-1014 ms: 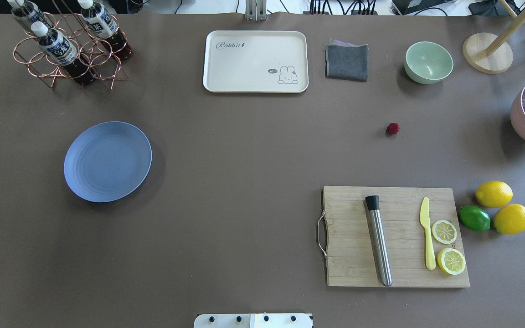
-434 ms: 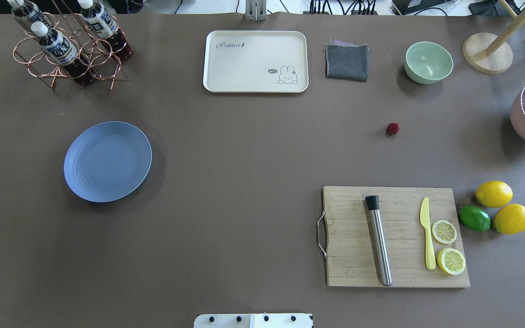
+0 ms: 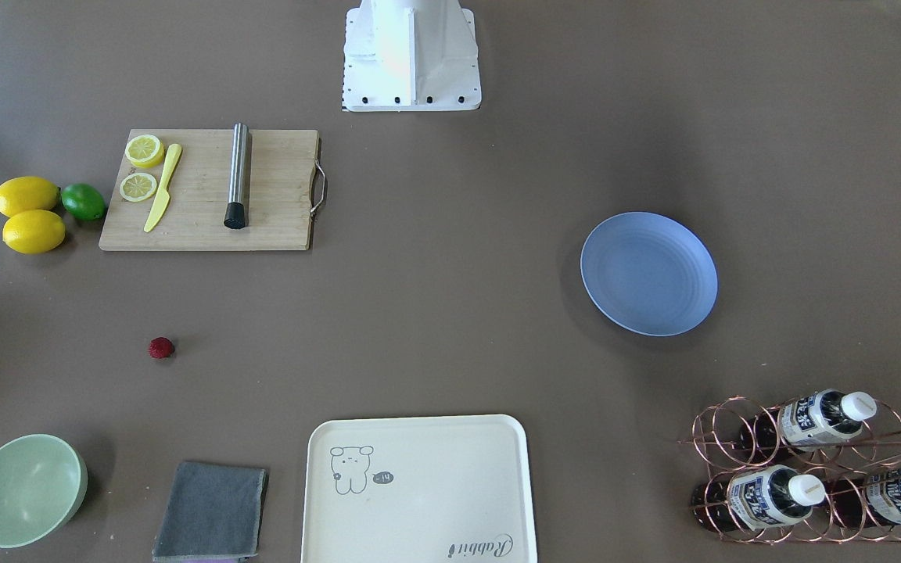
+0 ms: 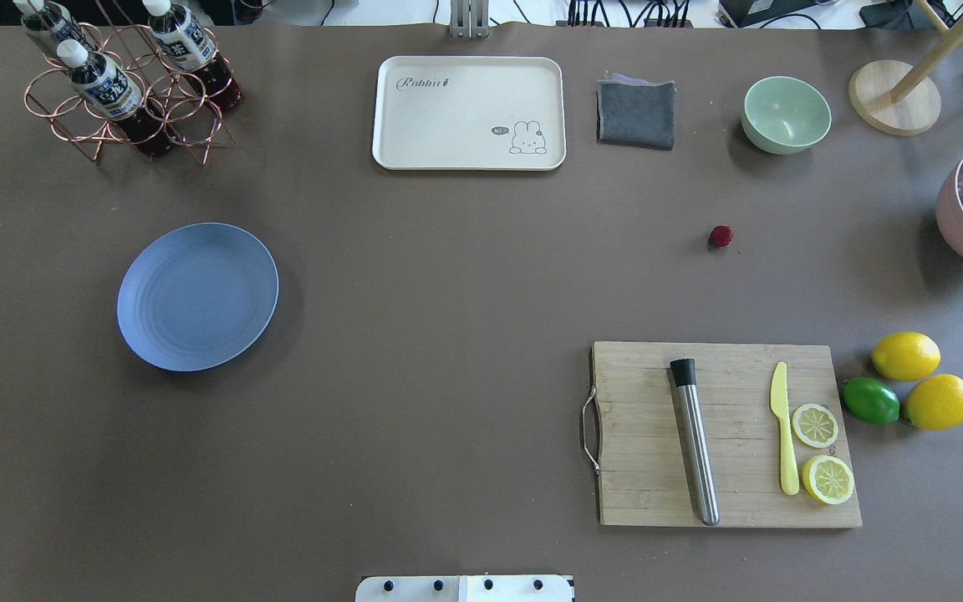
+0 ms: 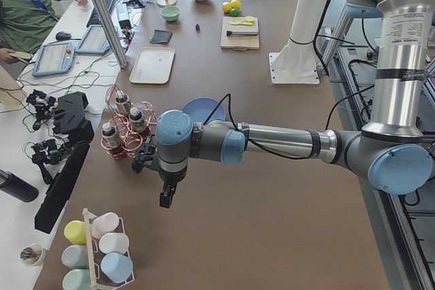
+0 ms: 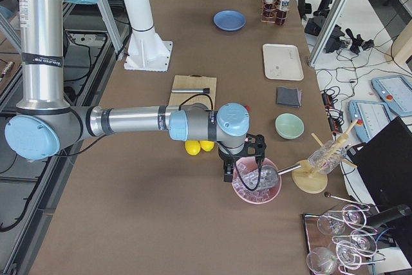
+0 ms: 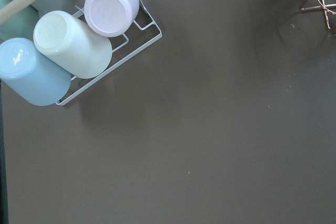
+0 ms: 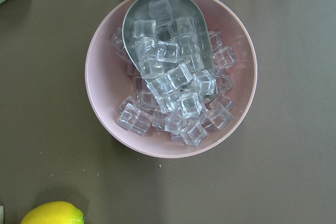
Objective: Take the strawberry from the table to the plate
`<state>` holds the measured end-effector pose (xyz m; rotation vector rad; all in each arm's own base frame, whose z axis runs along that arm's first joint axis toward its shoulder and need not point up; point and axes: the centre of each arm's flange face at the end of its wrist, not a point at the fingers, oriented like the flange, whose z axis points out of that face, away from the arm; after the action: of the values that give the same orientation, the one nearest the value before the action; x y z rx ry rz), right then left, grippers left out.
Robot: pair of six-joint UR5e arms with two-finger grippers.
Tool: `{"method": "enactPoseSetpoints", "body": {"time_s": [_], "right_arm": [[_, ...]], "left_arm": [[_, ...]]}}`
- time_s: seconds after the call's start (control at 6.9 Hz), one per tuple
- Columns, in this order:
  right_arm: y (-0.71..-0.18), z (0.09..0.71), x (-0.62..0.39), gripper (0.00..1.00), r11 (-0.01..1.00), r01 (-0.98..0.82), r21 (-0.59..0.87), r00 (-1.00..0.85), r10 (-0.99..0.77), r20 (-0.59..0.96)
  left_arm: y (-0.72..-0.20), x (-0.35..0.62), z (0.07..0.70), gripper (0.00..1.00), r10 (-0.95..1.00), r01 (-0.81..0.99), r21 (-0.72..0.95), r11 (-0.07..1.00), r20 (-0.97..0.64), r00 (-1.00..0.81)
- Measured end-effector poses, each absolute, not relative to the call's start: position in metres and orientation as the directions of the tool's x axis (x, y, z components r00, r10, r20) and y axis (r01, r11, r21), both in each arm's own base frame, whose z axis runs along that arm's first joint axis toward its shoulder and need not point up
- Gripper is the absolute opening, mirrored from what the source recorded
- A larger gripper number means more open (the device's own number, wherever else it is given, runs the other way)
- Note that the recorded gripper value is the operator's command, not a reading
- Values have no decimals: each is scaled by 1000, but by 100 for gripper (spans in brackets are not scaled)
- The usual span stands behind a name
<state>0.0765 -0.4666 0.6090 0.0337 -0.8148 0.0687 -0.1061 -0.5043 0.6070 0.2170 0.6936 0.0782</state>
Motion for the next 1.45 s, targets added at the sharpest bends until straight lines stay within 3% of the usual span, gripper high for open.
{"method": "enactPoseSetpoints", "body": {"time_s": [0.72, 1.45], "right_arm": [[-469, 602, 75, 100, 997, -72, 17, 684, 37, 729], [-515, 556, 36, 100, 994, 3, 107, 680, -81, 729]], "left_arm": [[-526, -99, 576, 98, 184, 17, 288, 957, -655, 733], [-543, -59, 559, 99, 310, -69, 377, 924, -630, 712]]}}
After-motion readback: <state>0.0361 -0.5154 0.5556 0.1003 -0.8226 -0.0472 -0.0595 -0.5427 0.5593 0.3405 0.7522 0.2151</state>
